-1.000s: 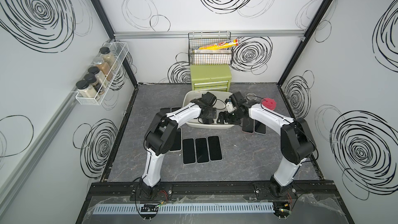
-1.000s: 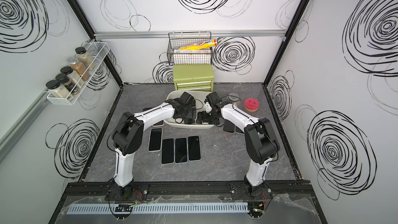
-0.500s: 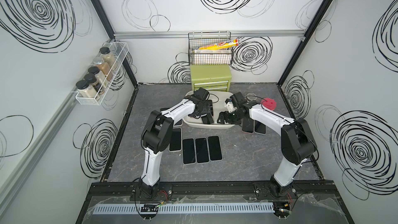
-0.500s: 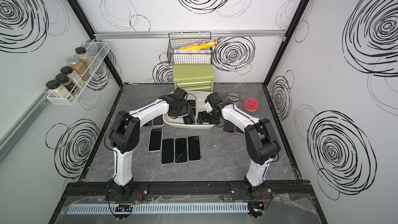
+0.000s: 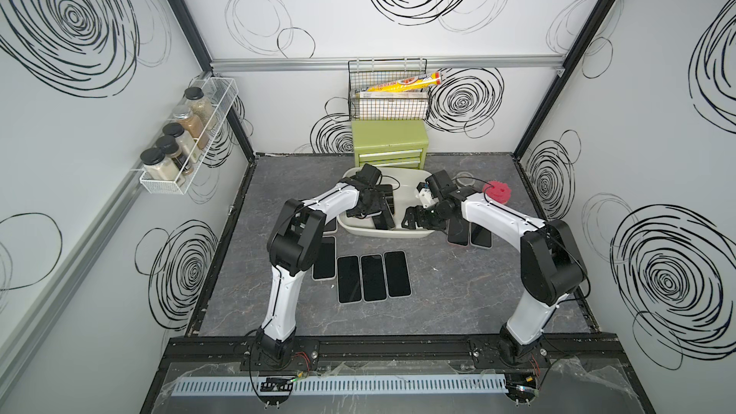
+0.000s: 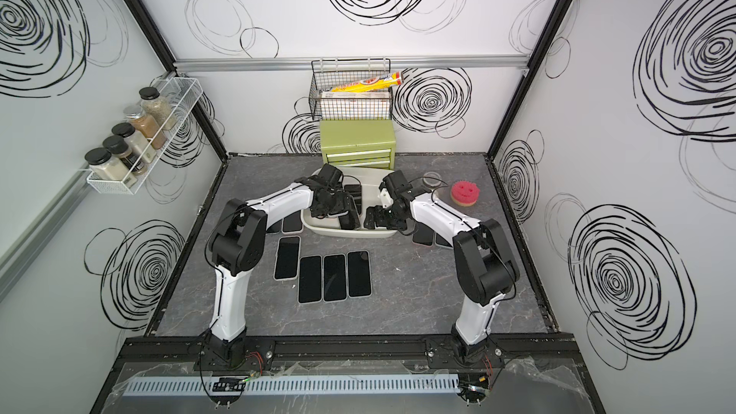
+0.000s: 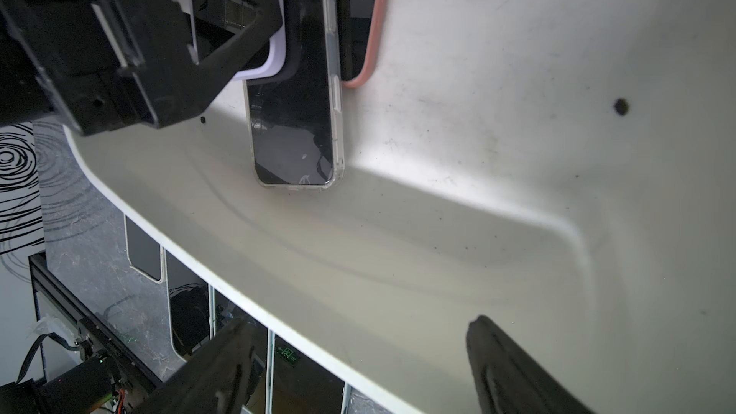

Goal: Take the phone out of the storage box
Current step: Pick up the phone from the storage box.

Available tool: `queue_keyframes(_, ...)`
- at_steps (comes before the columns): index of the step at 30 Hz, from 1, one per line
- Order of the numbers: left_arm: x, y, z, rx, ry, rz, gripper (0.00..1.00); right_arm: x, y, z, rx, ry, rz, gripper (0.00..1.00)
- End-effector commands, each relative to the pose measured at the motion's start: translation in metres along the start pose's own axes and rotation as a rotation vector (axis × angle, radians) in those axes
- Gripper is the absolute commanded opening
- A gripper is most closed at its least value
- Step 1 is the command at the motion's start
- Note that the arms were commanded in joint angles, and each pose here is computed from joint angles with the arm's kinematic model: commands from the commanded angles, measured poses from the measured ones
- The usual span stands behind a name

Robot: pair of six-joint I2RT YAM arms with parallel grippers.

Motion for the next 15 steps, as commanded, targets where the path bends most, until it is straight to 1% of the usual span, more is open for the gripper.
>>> queue_keyframes(1, 0.0031, 0.0090, -0.0002, -0.027, 0.024, 0.015, 0.99, -0.0085, -0.0064, -0.0059, -0.031, 0.017, 0.021, 0.88)
queue_keyframes(7, 0.0003, 0.0095, 0.0020, -0.016, 0.025, 0.042, 0.99, -0.0069, -0.0064, -0.0045, -0.027, 0.016, 0.017, 0.88)
queue_keyframes(12, -0.0064, 0.0171, 0.0048, -0.001, 0.031, 0.074, 0.98, -0.0068, -0.0062, -0.0055, -0.034, 0.016, 0.018, 0.88)
queue_keyframes(15, -0.0042, 0.0167, 0.0042, -0.009, 0.036, 0.062, 0.89, -0.0075, -0.0060, -0.0066, -0.041, 0.017, 0.019, 0.88)
Point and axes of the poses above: each gripper's point midway between its finger pads, its own y axis out along the fingers, its own z axis along the line the jaws close on, x = y × z, the point moved 4 cm from there along -y, back along the fingers, and after that the axes turned 9 degrees about y, right-handed, at the moved point
